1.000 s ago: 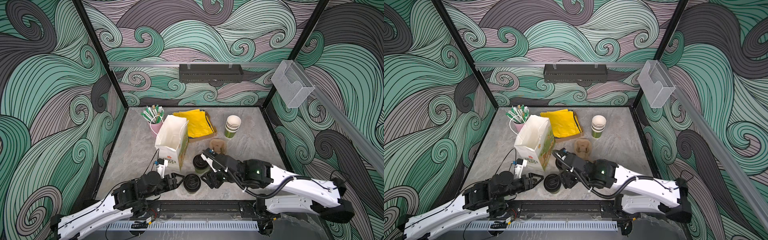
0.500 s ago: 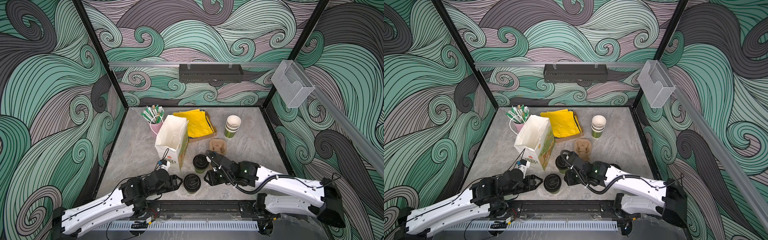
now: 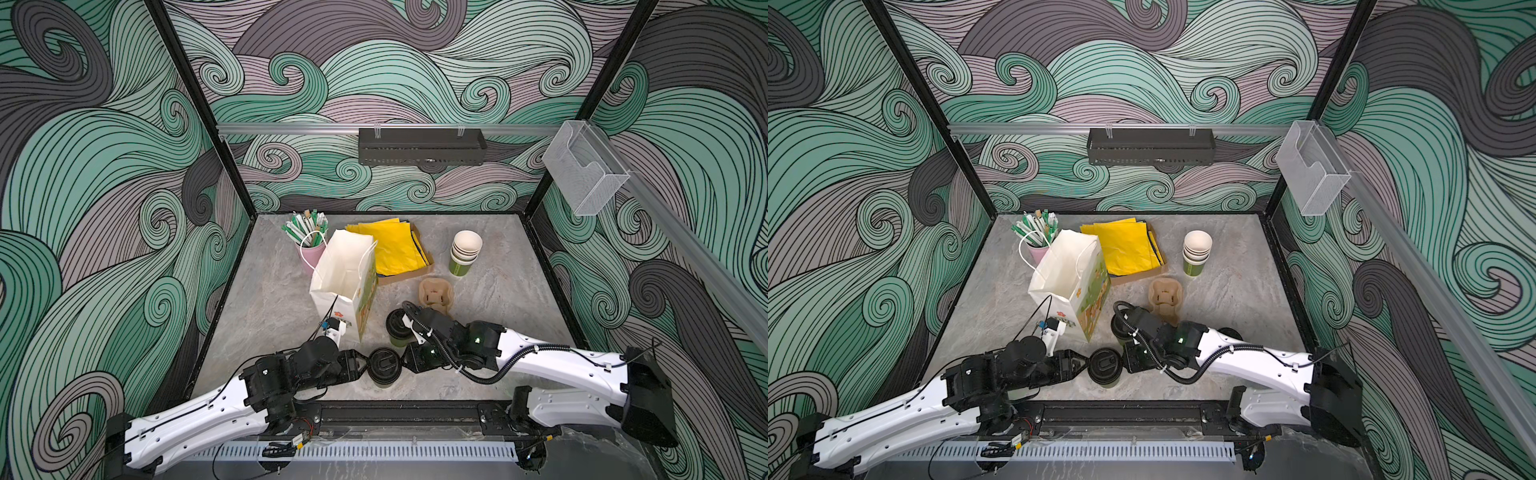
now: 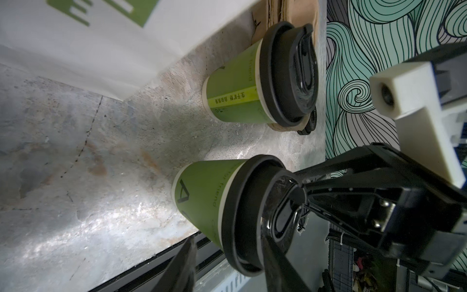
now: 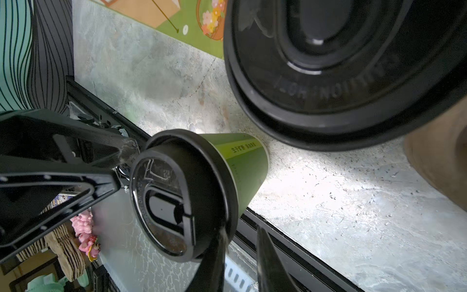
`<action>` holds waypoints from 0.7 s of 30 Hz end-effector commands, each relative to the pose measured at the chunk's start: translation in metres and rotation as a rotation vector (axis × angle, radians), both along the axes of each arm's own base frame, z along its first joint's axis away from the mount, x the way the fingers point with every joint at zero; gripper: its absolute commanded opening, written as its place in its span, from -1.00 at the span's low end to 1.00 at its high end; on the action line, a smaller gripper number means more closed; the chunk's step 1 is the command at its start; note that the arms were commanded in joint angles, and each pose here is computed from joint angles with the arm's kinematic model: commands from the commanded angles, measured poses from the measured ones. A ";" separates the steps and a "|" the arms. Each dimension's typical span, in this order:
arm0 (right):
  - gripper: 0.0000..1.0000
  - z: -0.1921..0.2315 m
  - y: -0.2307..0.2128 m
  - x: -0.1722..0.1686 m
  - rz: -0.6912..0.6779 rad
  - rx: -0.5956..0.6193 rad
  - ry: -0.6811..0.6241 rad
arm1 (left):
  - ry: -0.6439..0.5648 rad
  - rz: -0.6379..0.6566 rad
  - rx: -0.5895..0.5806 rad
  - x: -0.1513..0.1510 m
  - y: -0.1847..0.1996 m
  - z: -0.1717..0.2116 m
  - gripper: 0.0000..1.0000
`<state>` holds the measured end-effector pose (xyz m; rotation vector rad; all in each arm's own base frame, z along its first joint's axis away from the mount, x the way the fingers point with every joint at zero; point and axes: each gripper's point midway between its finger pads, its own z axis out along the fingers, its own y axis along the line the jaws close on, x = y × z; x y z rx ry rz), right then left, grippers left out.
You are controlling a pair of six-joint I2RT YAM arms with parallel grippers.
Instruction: Pack the takeout coffee
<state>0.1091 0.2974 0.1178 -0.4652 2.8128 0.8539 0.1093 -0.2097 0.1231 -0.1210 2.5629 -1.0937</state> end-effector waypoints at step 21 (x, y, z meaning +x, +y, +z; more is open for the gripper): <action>-0.54 0.006 0.005 0.001 0.013 -0.005 0.019 | 0.036 -0.026 0.013 -0.005 -0.002 -0.012 -0.29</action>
